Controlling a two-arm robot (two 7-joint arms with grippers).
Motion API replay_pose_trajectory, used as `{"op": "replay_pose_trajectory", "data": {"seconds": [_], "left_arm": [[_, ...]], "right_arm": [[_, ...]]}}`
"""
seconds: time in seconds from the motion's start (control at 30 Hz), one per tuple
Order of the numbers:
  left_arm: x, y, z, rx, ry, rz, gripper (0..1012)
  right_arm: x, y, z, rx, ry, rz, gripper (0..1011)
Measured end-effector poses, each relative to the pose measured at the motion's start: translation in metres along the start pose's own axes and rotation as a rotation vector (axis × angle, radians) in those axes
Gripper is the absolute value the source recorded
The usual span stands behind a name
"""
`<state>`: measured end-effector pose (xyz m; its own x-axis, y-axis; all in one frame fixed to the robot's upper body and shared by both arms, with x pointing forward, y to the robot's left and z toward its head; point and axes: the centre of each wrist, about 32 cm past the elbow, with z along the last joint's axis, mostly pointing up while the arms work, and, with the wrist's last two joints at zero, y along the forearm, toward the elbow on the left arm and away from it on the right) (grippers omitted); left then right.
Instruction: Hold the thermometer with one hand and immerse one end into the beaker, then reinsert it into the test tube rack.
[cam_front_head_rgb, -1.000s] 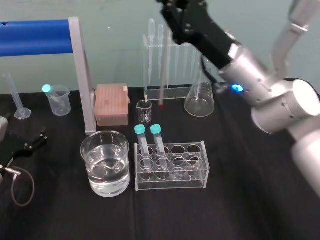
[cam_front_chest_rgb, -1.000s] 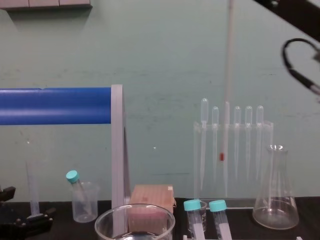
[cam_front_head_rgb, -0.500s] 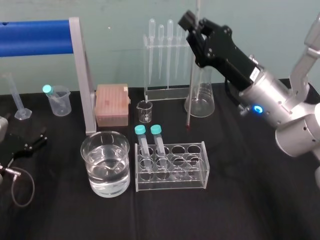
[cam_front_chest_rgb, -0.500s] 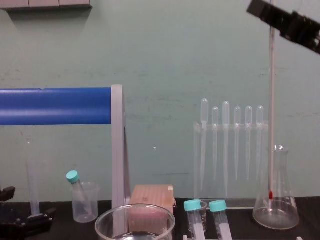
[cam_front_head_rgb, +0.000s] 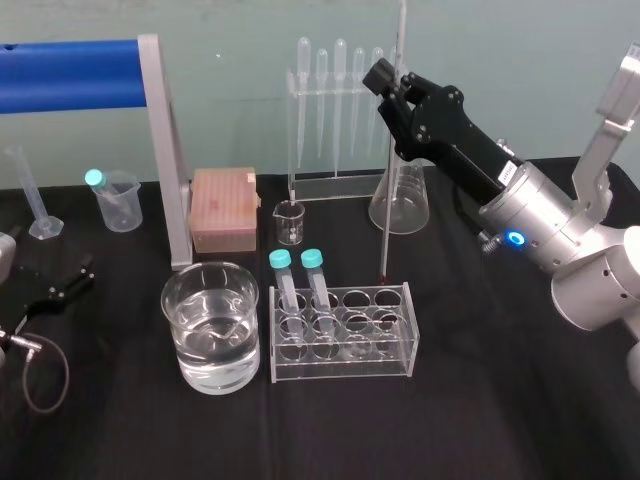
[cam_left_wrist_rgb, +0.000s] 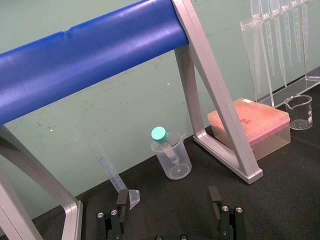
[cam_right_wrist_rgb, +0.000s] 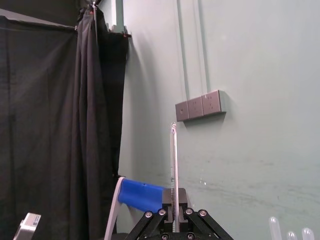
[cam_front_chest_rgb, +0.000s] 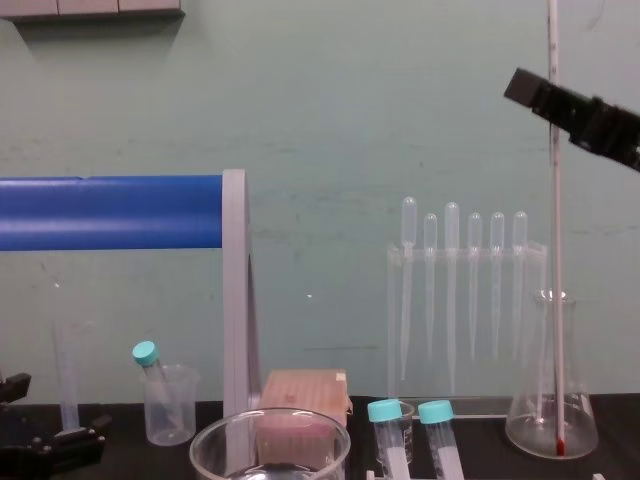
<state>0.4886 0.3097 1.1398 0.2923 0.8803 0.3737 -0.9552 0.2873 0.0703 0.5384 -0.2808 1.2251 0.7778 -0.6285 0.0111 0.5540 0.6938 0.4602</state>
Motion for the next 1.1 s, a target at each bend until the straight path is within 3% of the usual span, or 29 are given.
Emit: {"op": "replay_pose_trajectory", "data": {"seconds": [1.1], "left_arm": [[0.0000,0.000,0.000,0.000,0.000,0.000,1008]], "right_arm": [[0.0063,-0.012,-0.035,-0.056,0.066,-0.022,56]]}}
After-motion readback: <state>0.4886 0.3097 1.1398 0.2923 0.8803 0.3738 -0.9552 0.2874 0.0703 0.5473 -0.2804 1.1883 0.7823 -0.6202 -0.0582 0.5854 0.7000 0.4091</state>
